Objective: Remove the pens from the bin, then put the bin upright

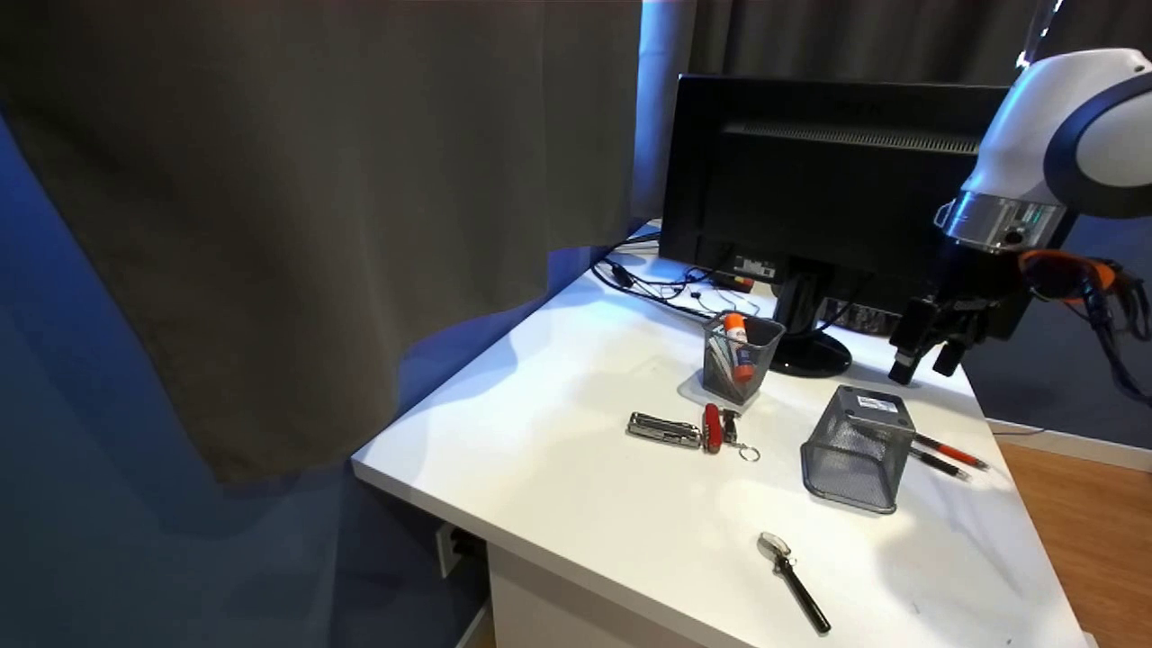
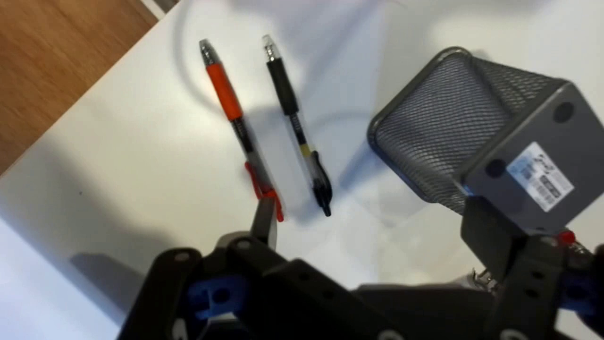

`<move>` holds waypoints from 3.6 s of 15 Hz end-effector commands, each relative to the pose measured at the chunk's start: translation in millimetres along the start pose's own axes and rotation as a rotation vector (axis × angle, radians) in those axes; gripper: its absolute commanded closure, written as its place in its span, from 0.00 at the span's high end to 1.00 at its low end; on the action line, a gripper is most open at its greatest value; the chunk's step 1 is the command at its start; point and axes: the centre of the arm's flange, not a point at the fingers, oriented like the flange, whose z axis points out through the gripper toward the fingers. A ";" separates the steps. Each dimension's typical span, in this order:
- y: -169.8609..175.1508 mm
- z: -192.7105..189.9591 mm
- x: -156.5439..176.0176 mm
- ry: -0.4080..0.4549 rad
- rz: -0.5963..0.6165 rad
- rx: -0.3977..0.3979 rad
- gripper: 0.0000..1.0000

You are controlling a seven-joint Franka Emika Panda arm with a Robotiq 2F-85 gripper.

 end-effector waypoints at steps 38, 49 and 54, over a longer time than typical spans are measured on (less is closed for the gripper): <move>-117.1 4.0 16.2 -0.073 -0.691 -0.040 1.00; -121.2 25.2 17.2 -0.058 -0.813 -0.056 1.00; -121.1 32.6 18.2 -0.054 -0.831 -0.049 1.00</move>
